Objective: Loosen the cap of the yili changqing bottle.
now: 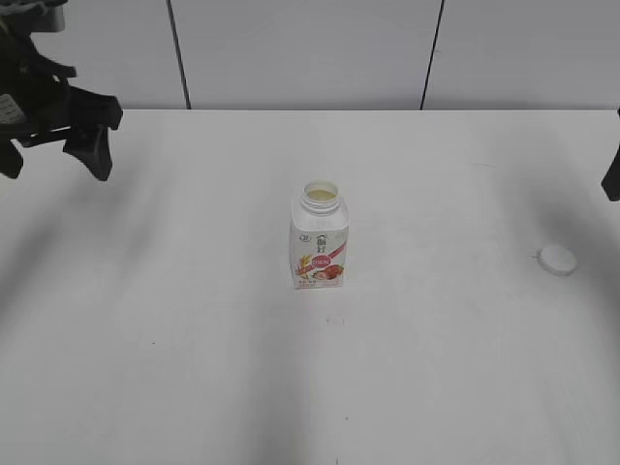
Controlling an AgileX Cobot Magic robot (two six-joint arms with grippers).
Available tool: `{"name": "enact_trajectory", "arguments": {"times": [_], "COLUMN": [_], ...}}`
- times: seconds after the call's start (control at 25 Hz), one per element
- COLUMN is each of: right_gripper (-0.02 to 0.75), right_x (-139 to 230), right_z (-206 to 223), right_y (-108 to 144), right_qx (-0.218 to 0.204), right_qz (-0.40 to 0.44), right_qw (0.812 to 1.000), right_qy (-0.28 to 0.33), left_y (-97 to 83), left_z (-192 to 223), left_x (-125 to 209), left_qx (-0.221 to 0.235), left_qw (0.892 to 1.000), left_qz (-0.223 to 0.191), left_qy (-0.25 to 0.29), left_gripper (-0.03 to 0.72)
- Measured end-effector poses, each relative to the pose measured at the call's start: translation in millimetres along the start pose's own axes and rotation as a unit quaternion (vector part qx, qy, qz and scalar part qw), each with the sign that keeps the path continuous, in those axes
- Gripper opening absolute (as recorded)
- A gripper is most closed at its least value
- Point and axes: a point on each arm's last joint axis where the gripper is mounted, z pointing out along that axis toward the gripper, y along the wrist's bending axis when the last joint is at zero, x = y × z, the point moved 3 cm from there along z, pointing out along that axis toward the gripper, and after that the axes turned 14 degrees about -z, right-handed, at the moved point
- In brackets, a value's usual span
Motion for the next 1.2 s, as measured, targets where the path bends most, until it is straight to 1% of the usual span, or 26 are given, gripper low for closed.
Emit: {"name": "enact_trajectory", "arguments": {"times": [0.08, 0.24, 0.4, 0.48, 0.64, 0.8, 1.0, 1.08, 1.16, 1.2], "right_gripper": [0.511, 0.511, 0.511, 0.511, 0.506, 0.502, 0.501, 0.501, 0.501, 0.501], "right_x": [4.4, 8.5, 11.3, 14.0, 36.6, 70.0, 116.7, 135.6, 156.6, 156.6], "right_z": [-10.1, -24.0, -34.6, -39.5, -48.7, -63.5, -90.0, -101.3, -115.9, -115.9], "right_y": [5.0, 9.2, 11.3, 13.0, 22.2, 33.8, 58.8, 69.5, 82.1, 82.1], "right_qx": [-0.005, 0.004, 0.017, 0.022, 0.034, 0.065, 0.096, 0.111, 0.13, 0.13], "right_qz": [-0.004, -0.011, -0.017, -0.012, -0.009, -0.016, -0.022, -0.028, -0.037, -0.037], "right_qw": [1.0, 1.0, 1.0, 1.0, 0.999, 0.997, 0.991, 0.986, 0.976, 0.976], "right_qy": [0.007, -0.003, -0.015, -0.019, -0.023, -0.033, -0.093, -0.125, -0.171, -0.171], "left_y": [5.7, 12.9, 18.7, 20.5, 24.1, 34.8, 55.6, 64.9, 75.3, 80.1], "left_z": [-1.8, -5.0, -16.8, -23.3, -42.7, -71.2, -108.5, -121.2, -135.8, -139.8], "left_x": [4.7, 15.4, 22.7, 24.5, 28.9, 47.8, 84.0, 99.8, 116.3, 124.3], "left_qx": [-0.014, -0.038, -0.05, -0.051, -0.039, -0.021, -0.002, 0.004, 0.012, 0.013], "left_qw": [1.0, 0.997, 0.995, 0.994, 0.997, 0.999, 1.0, 1.0, 0.998, 0.998], "left_qz": [-0.002, -0.001, -0.002, -0.003, -0.008, -0.014, -0.02, -0.022, -0.024, -0.025], "left_qy": [0.026, 0.071, 0.092, 0.092, 0.073, 0.047, 0.003, -0.018, -0.048, -0.058], "left_gripper": [0.582, 0.561, 0.532, 0.52, 0.512, 0.51, 0.51, 0.51, 0.51, 0.51]}}
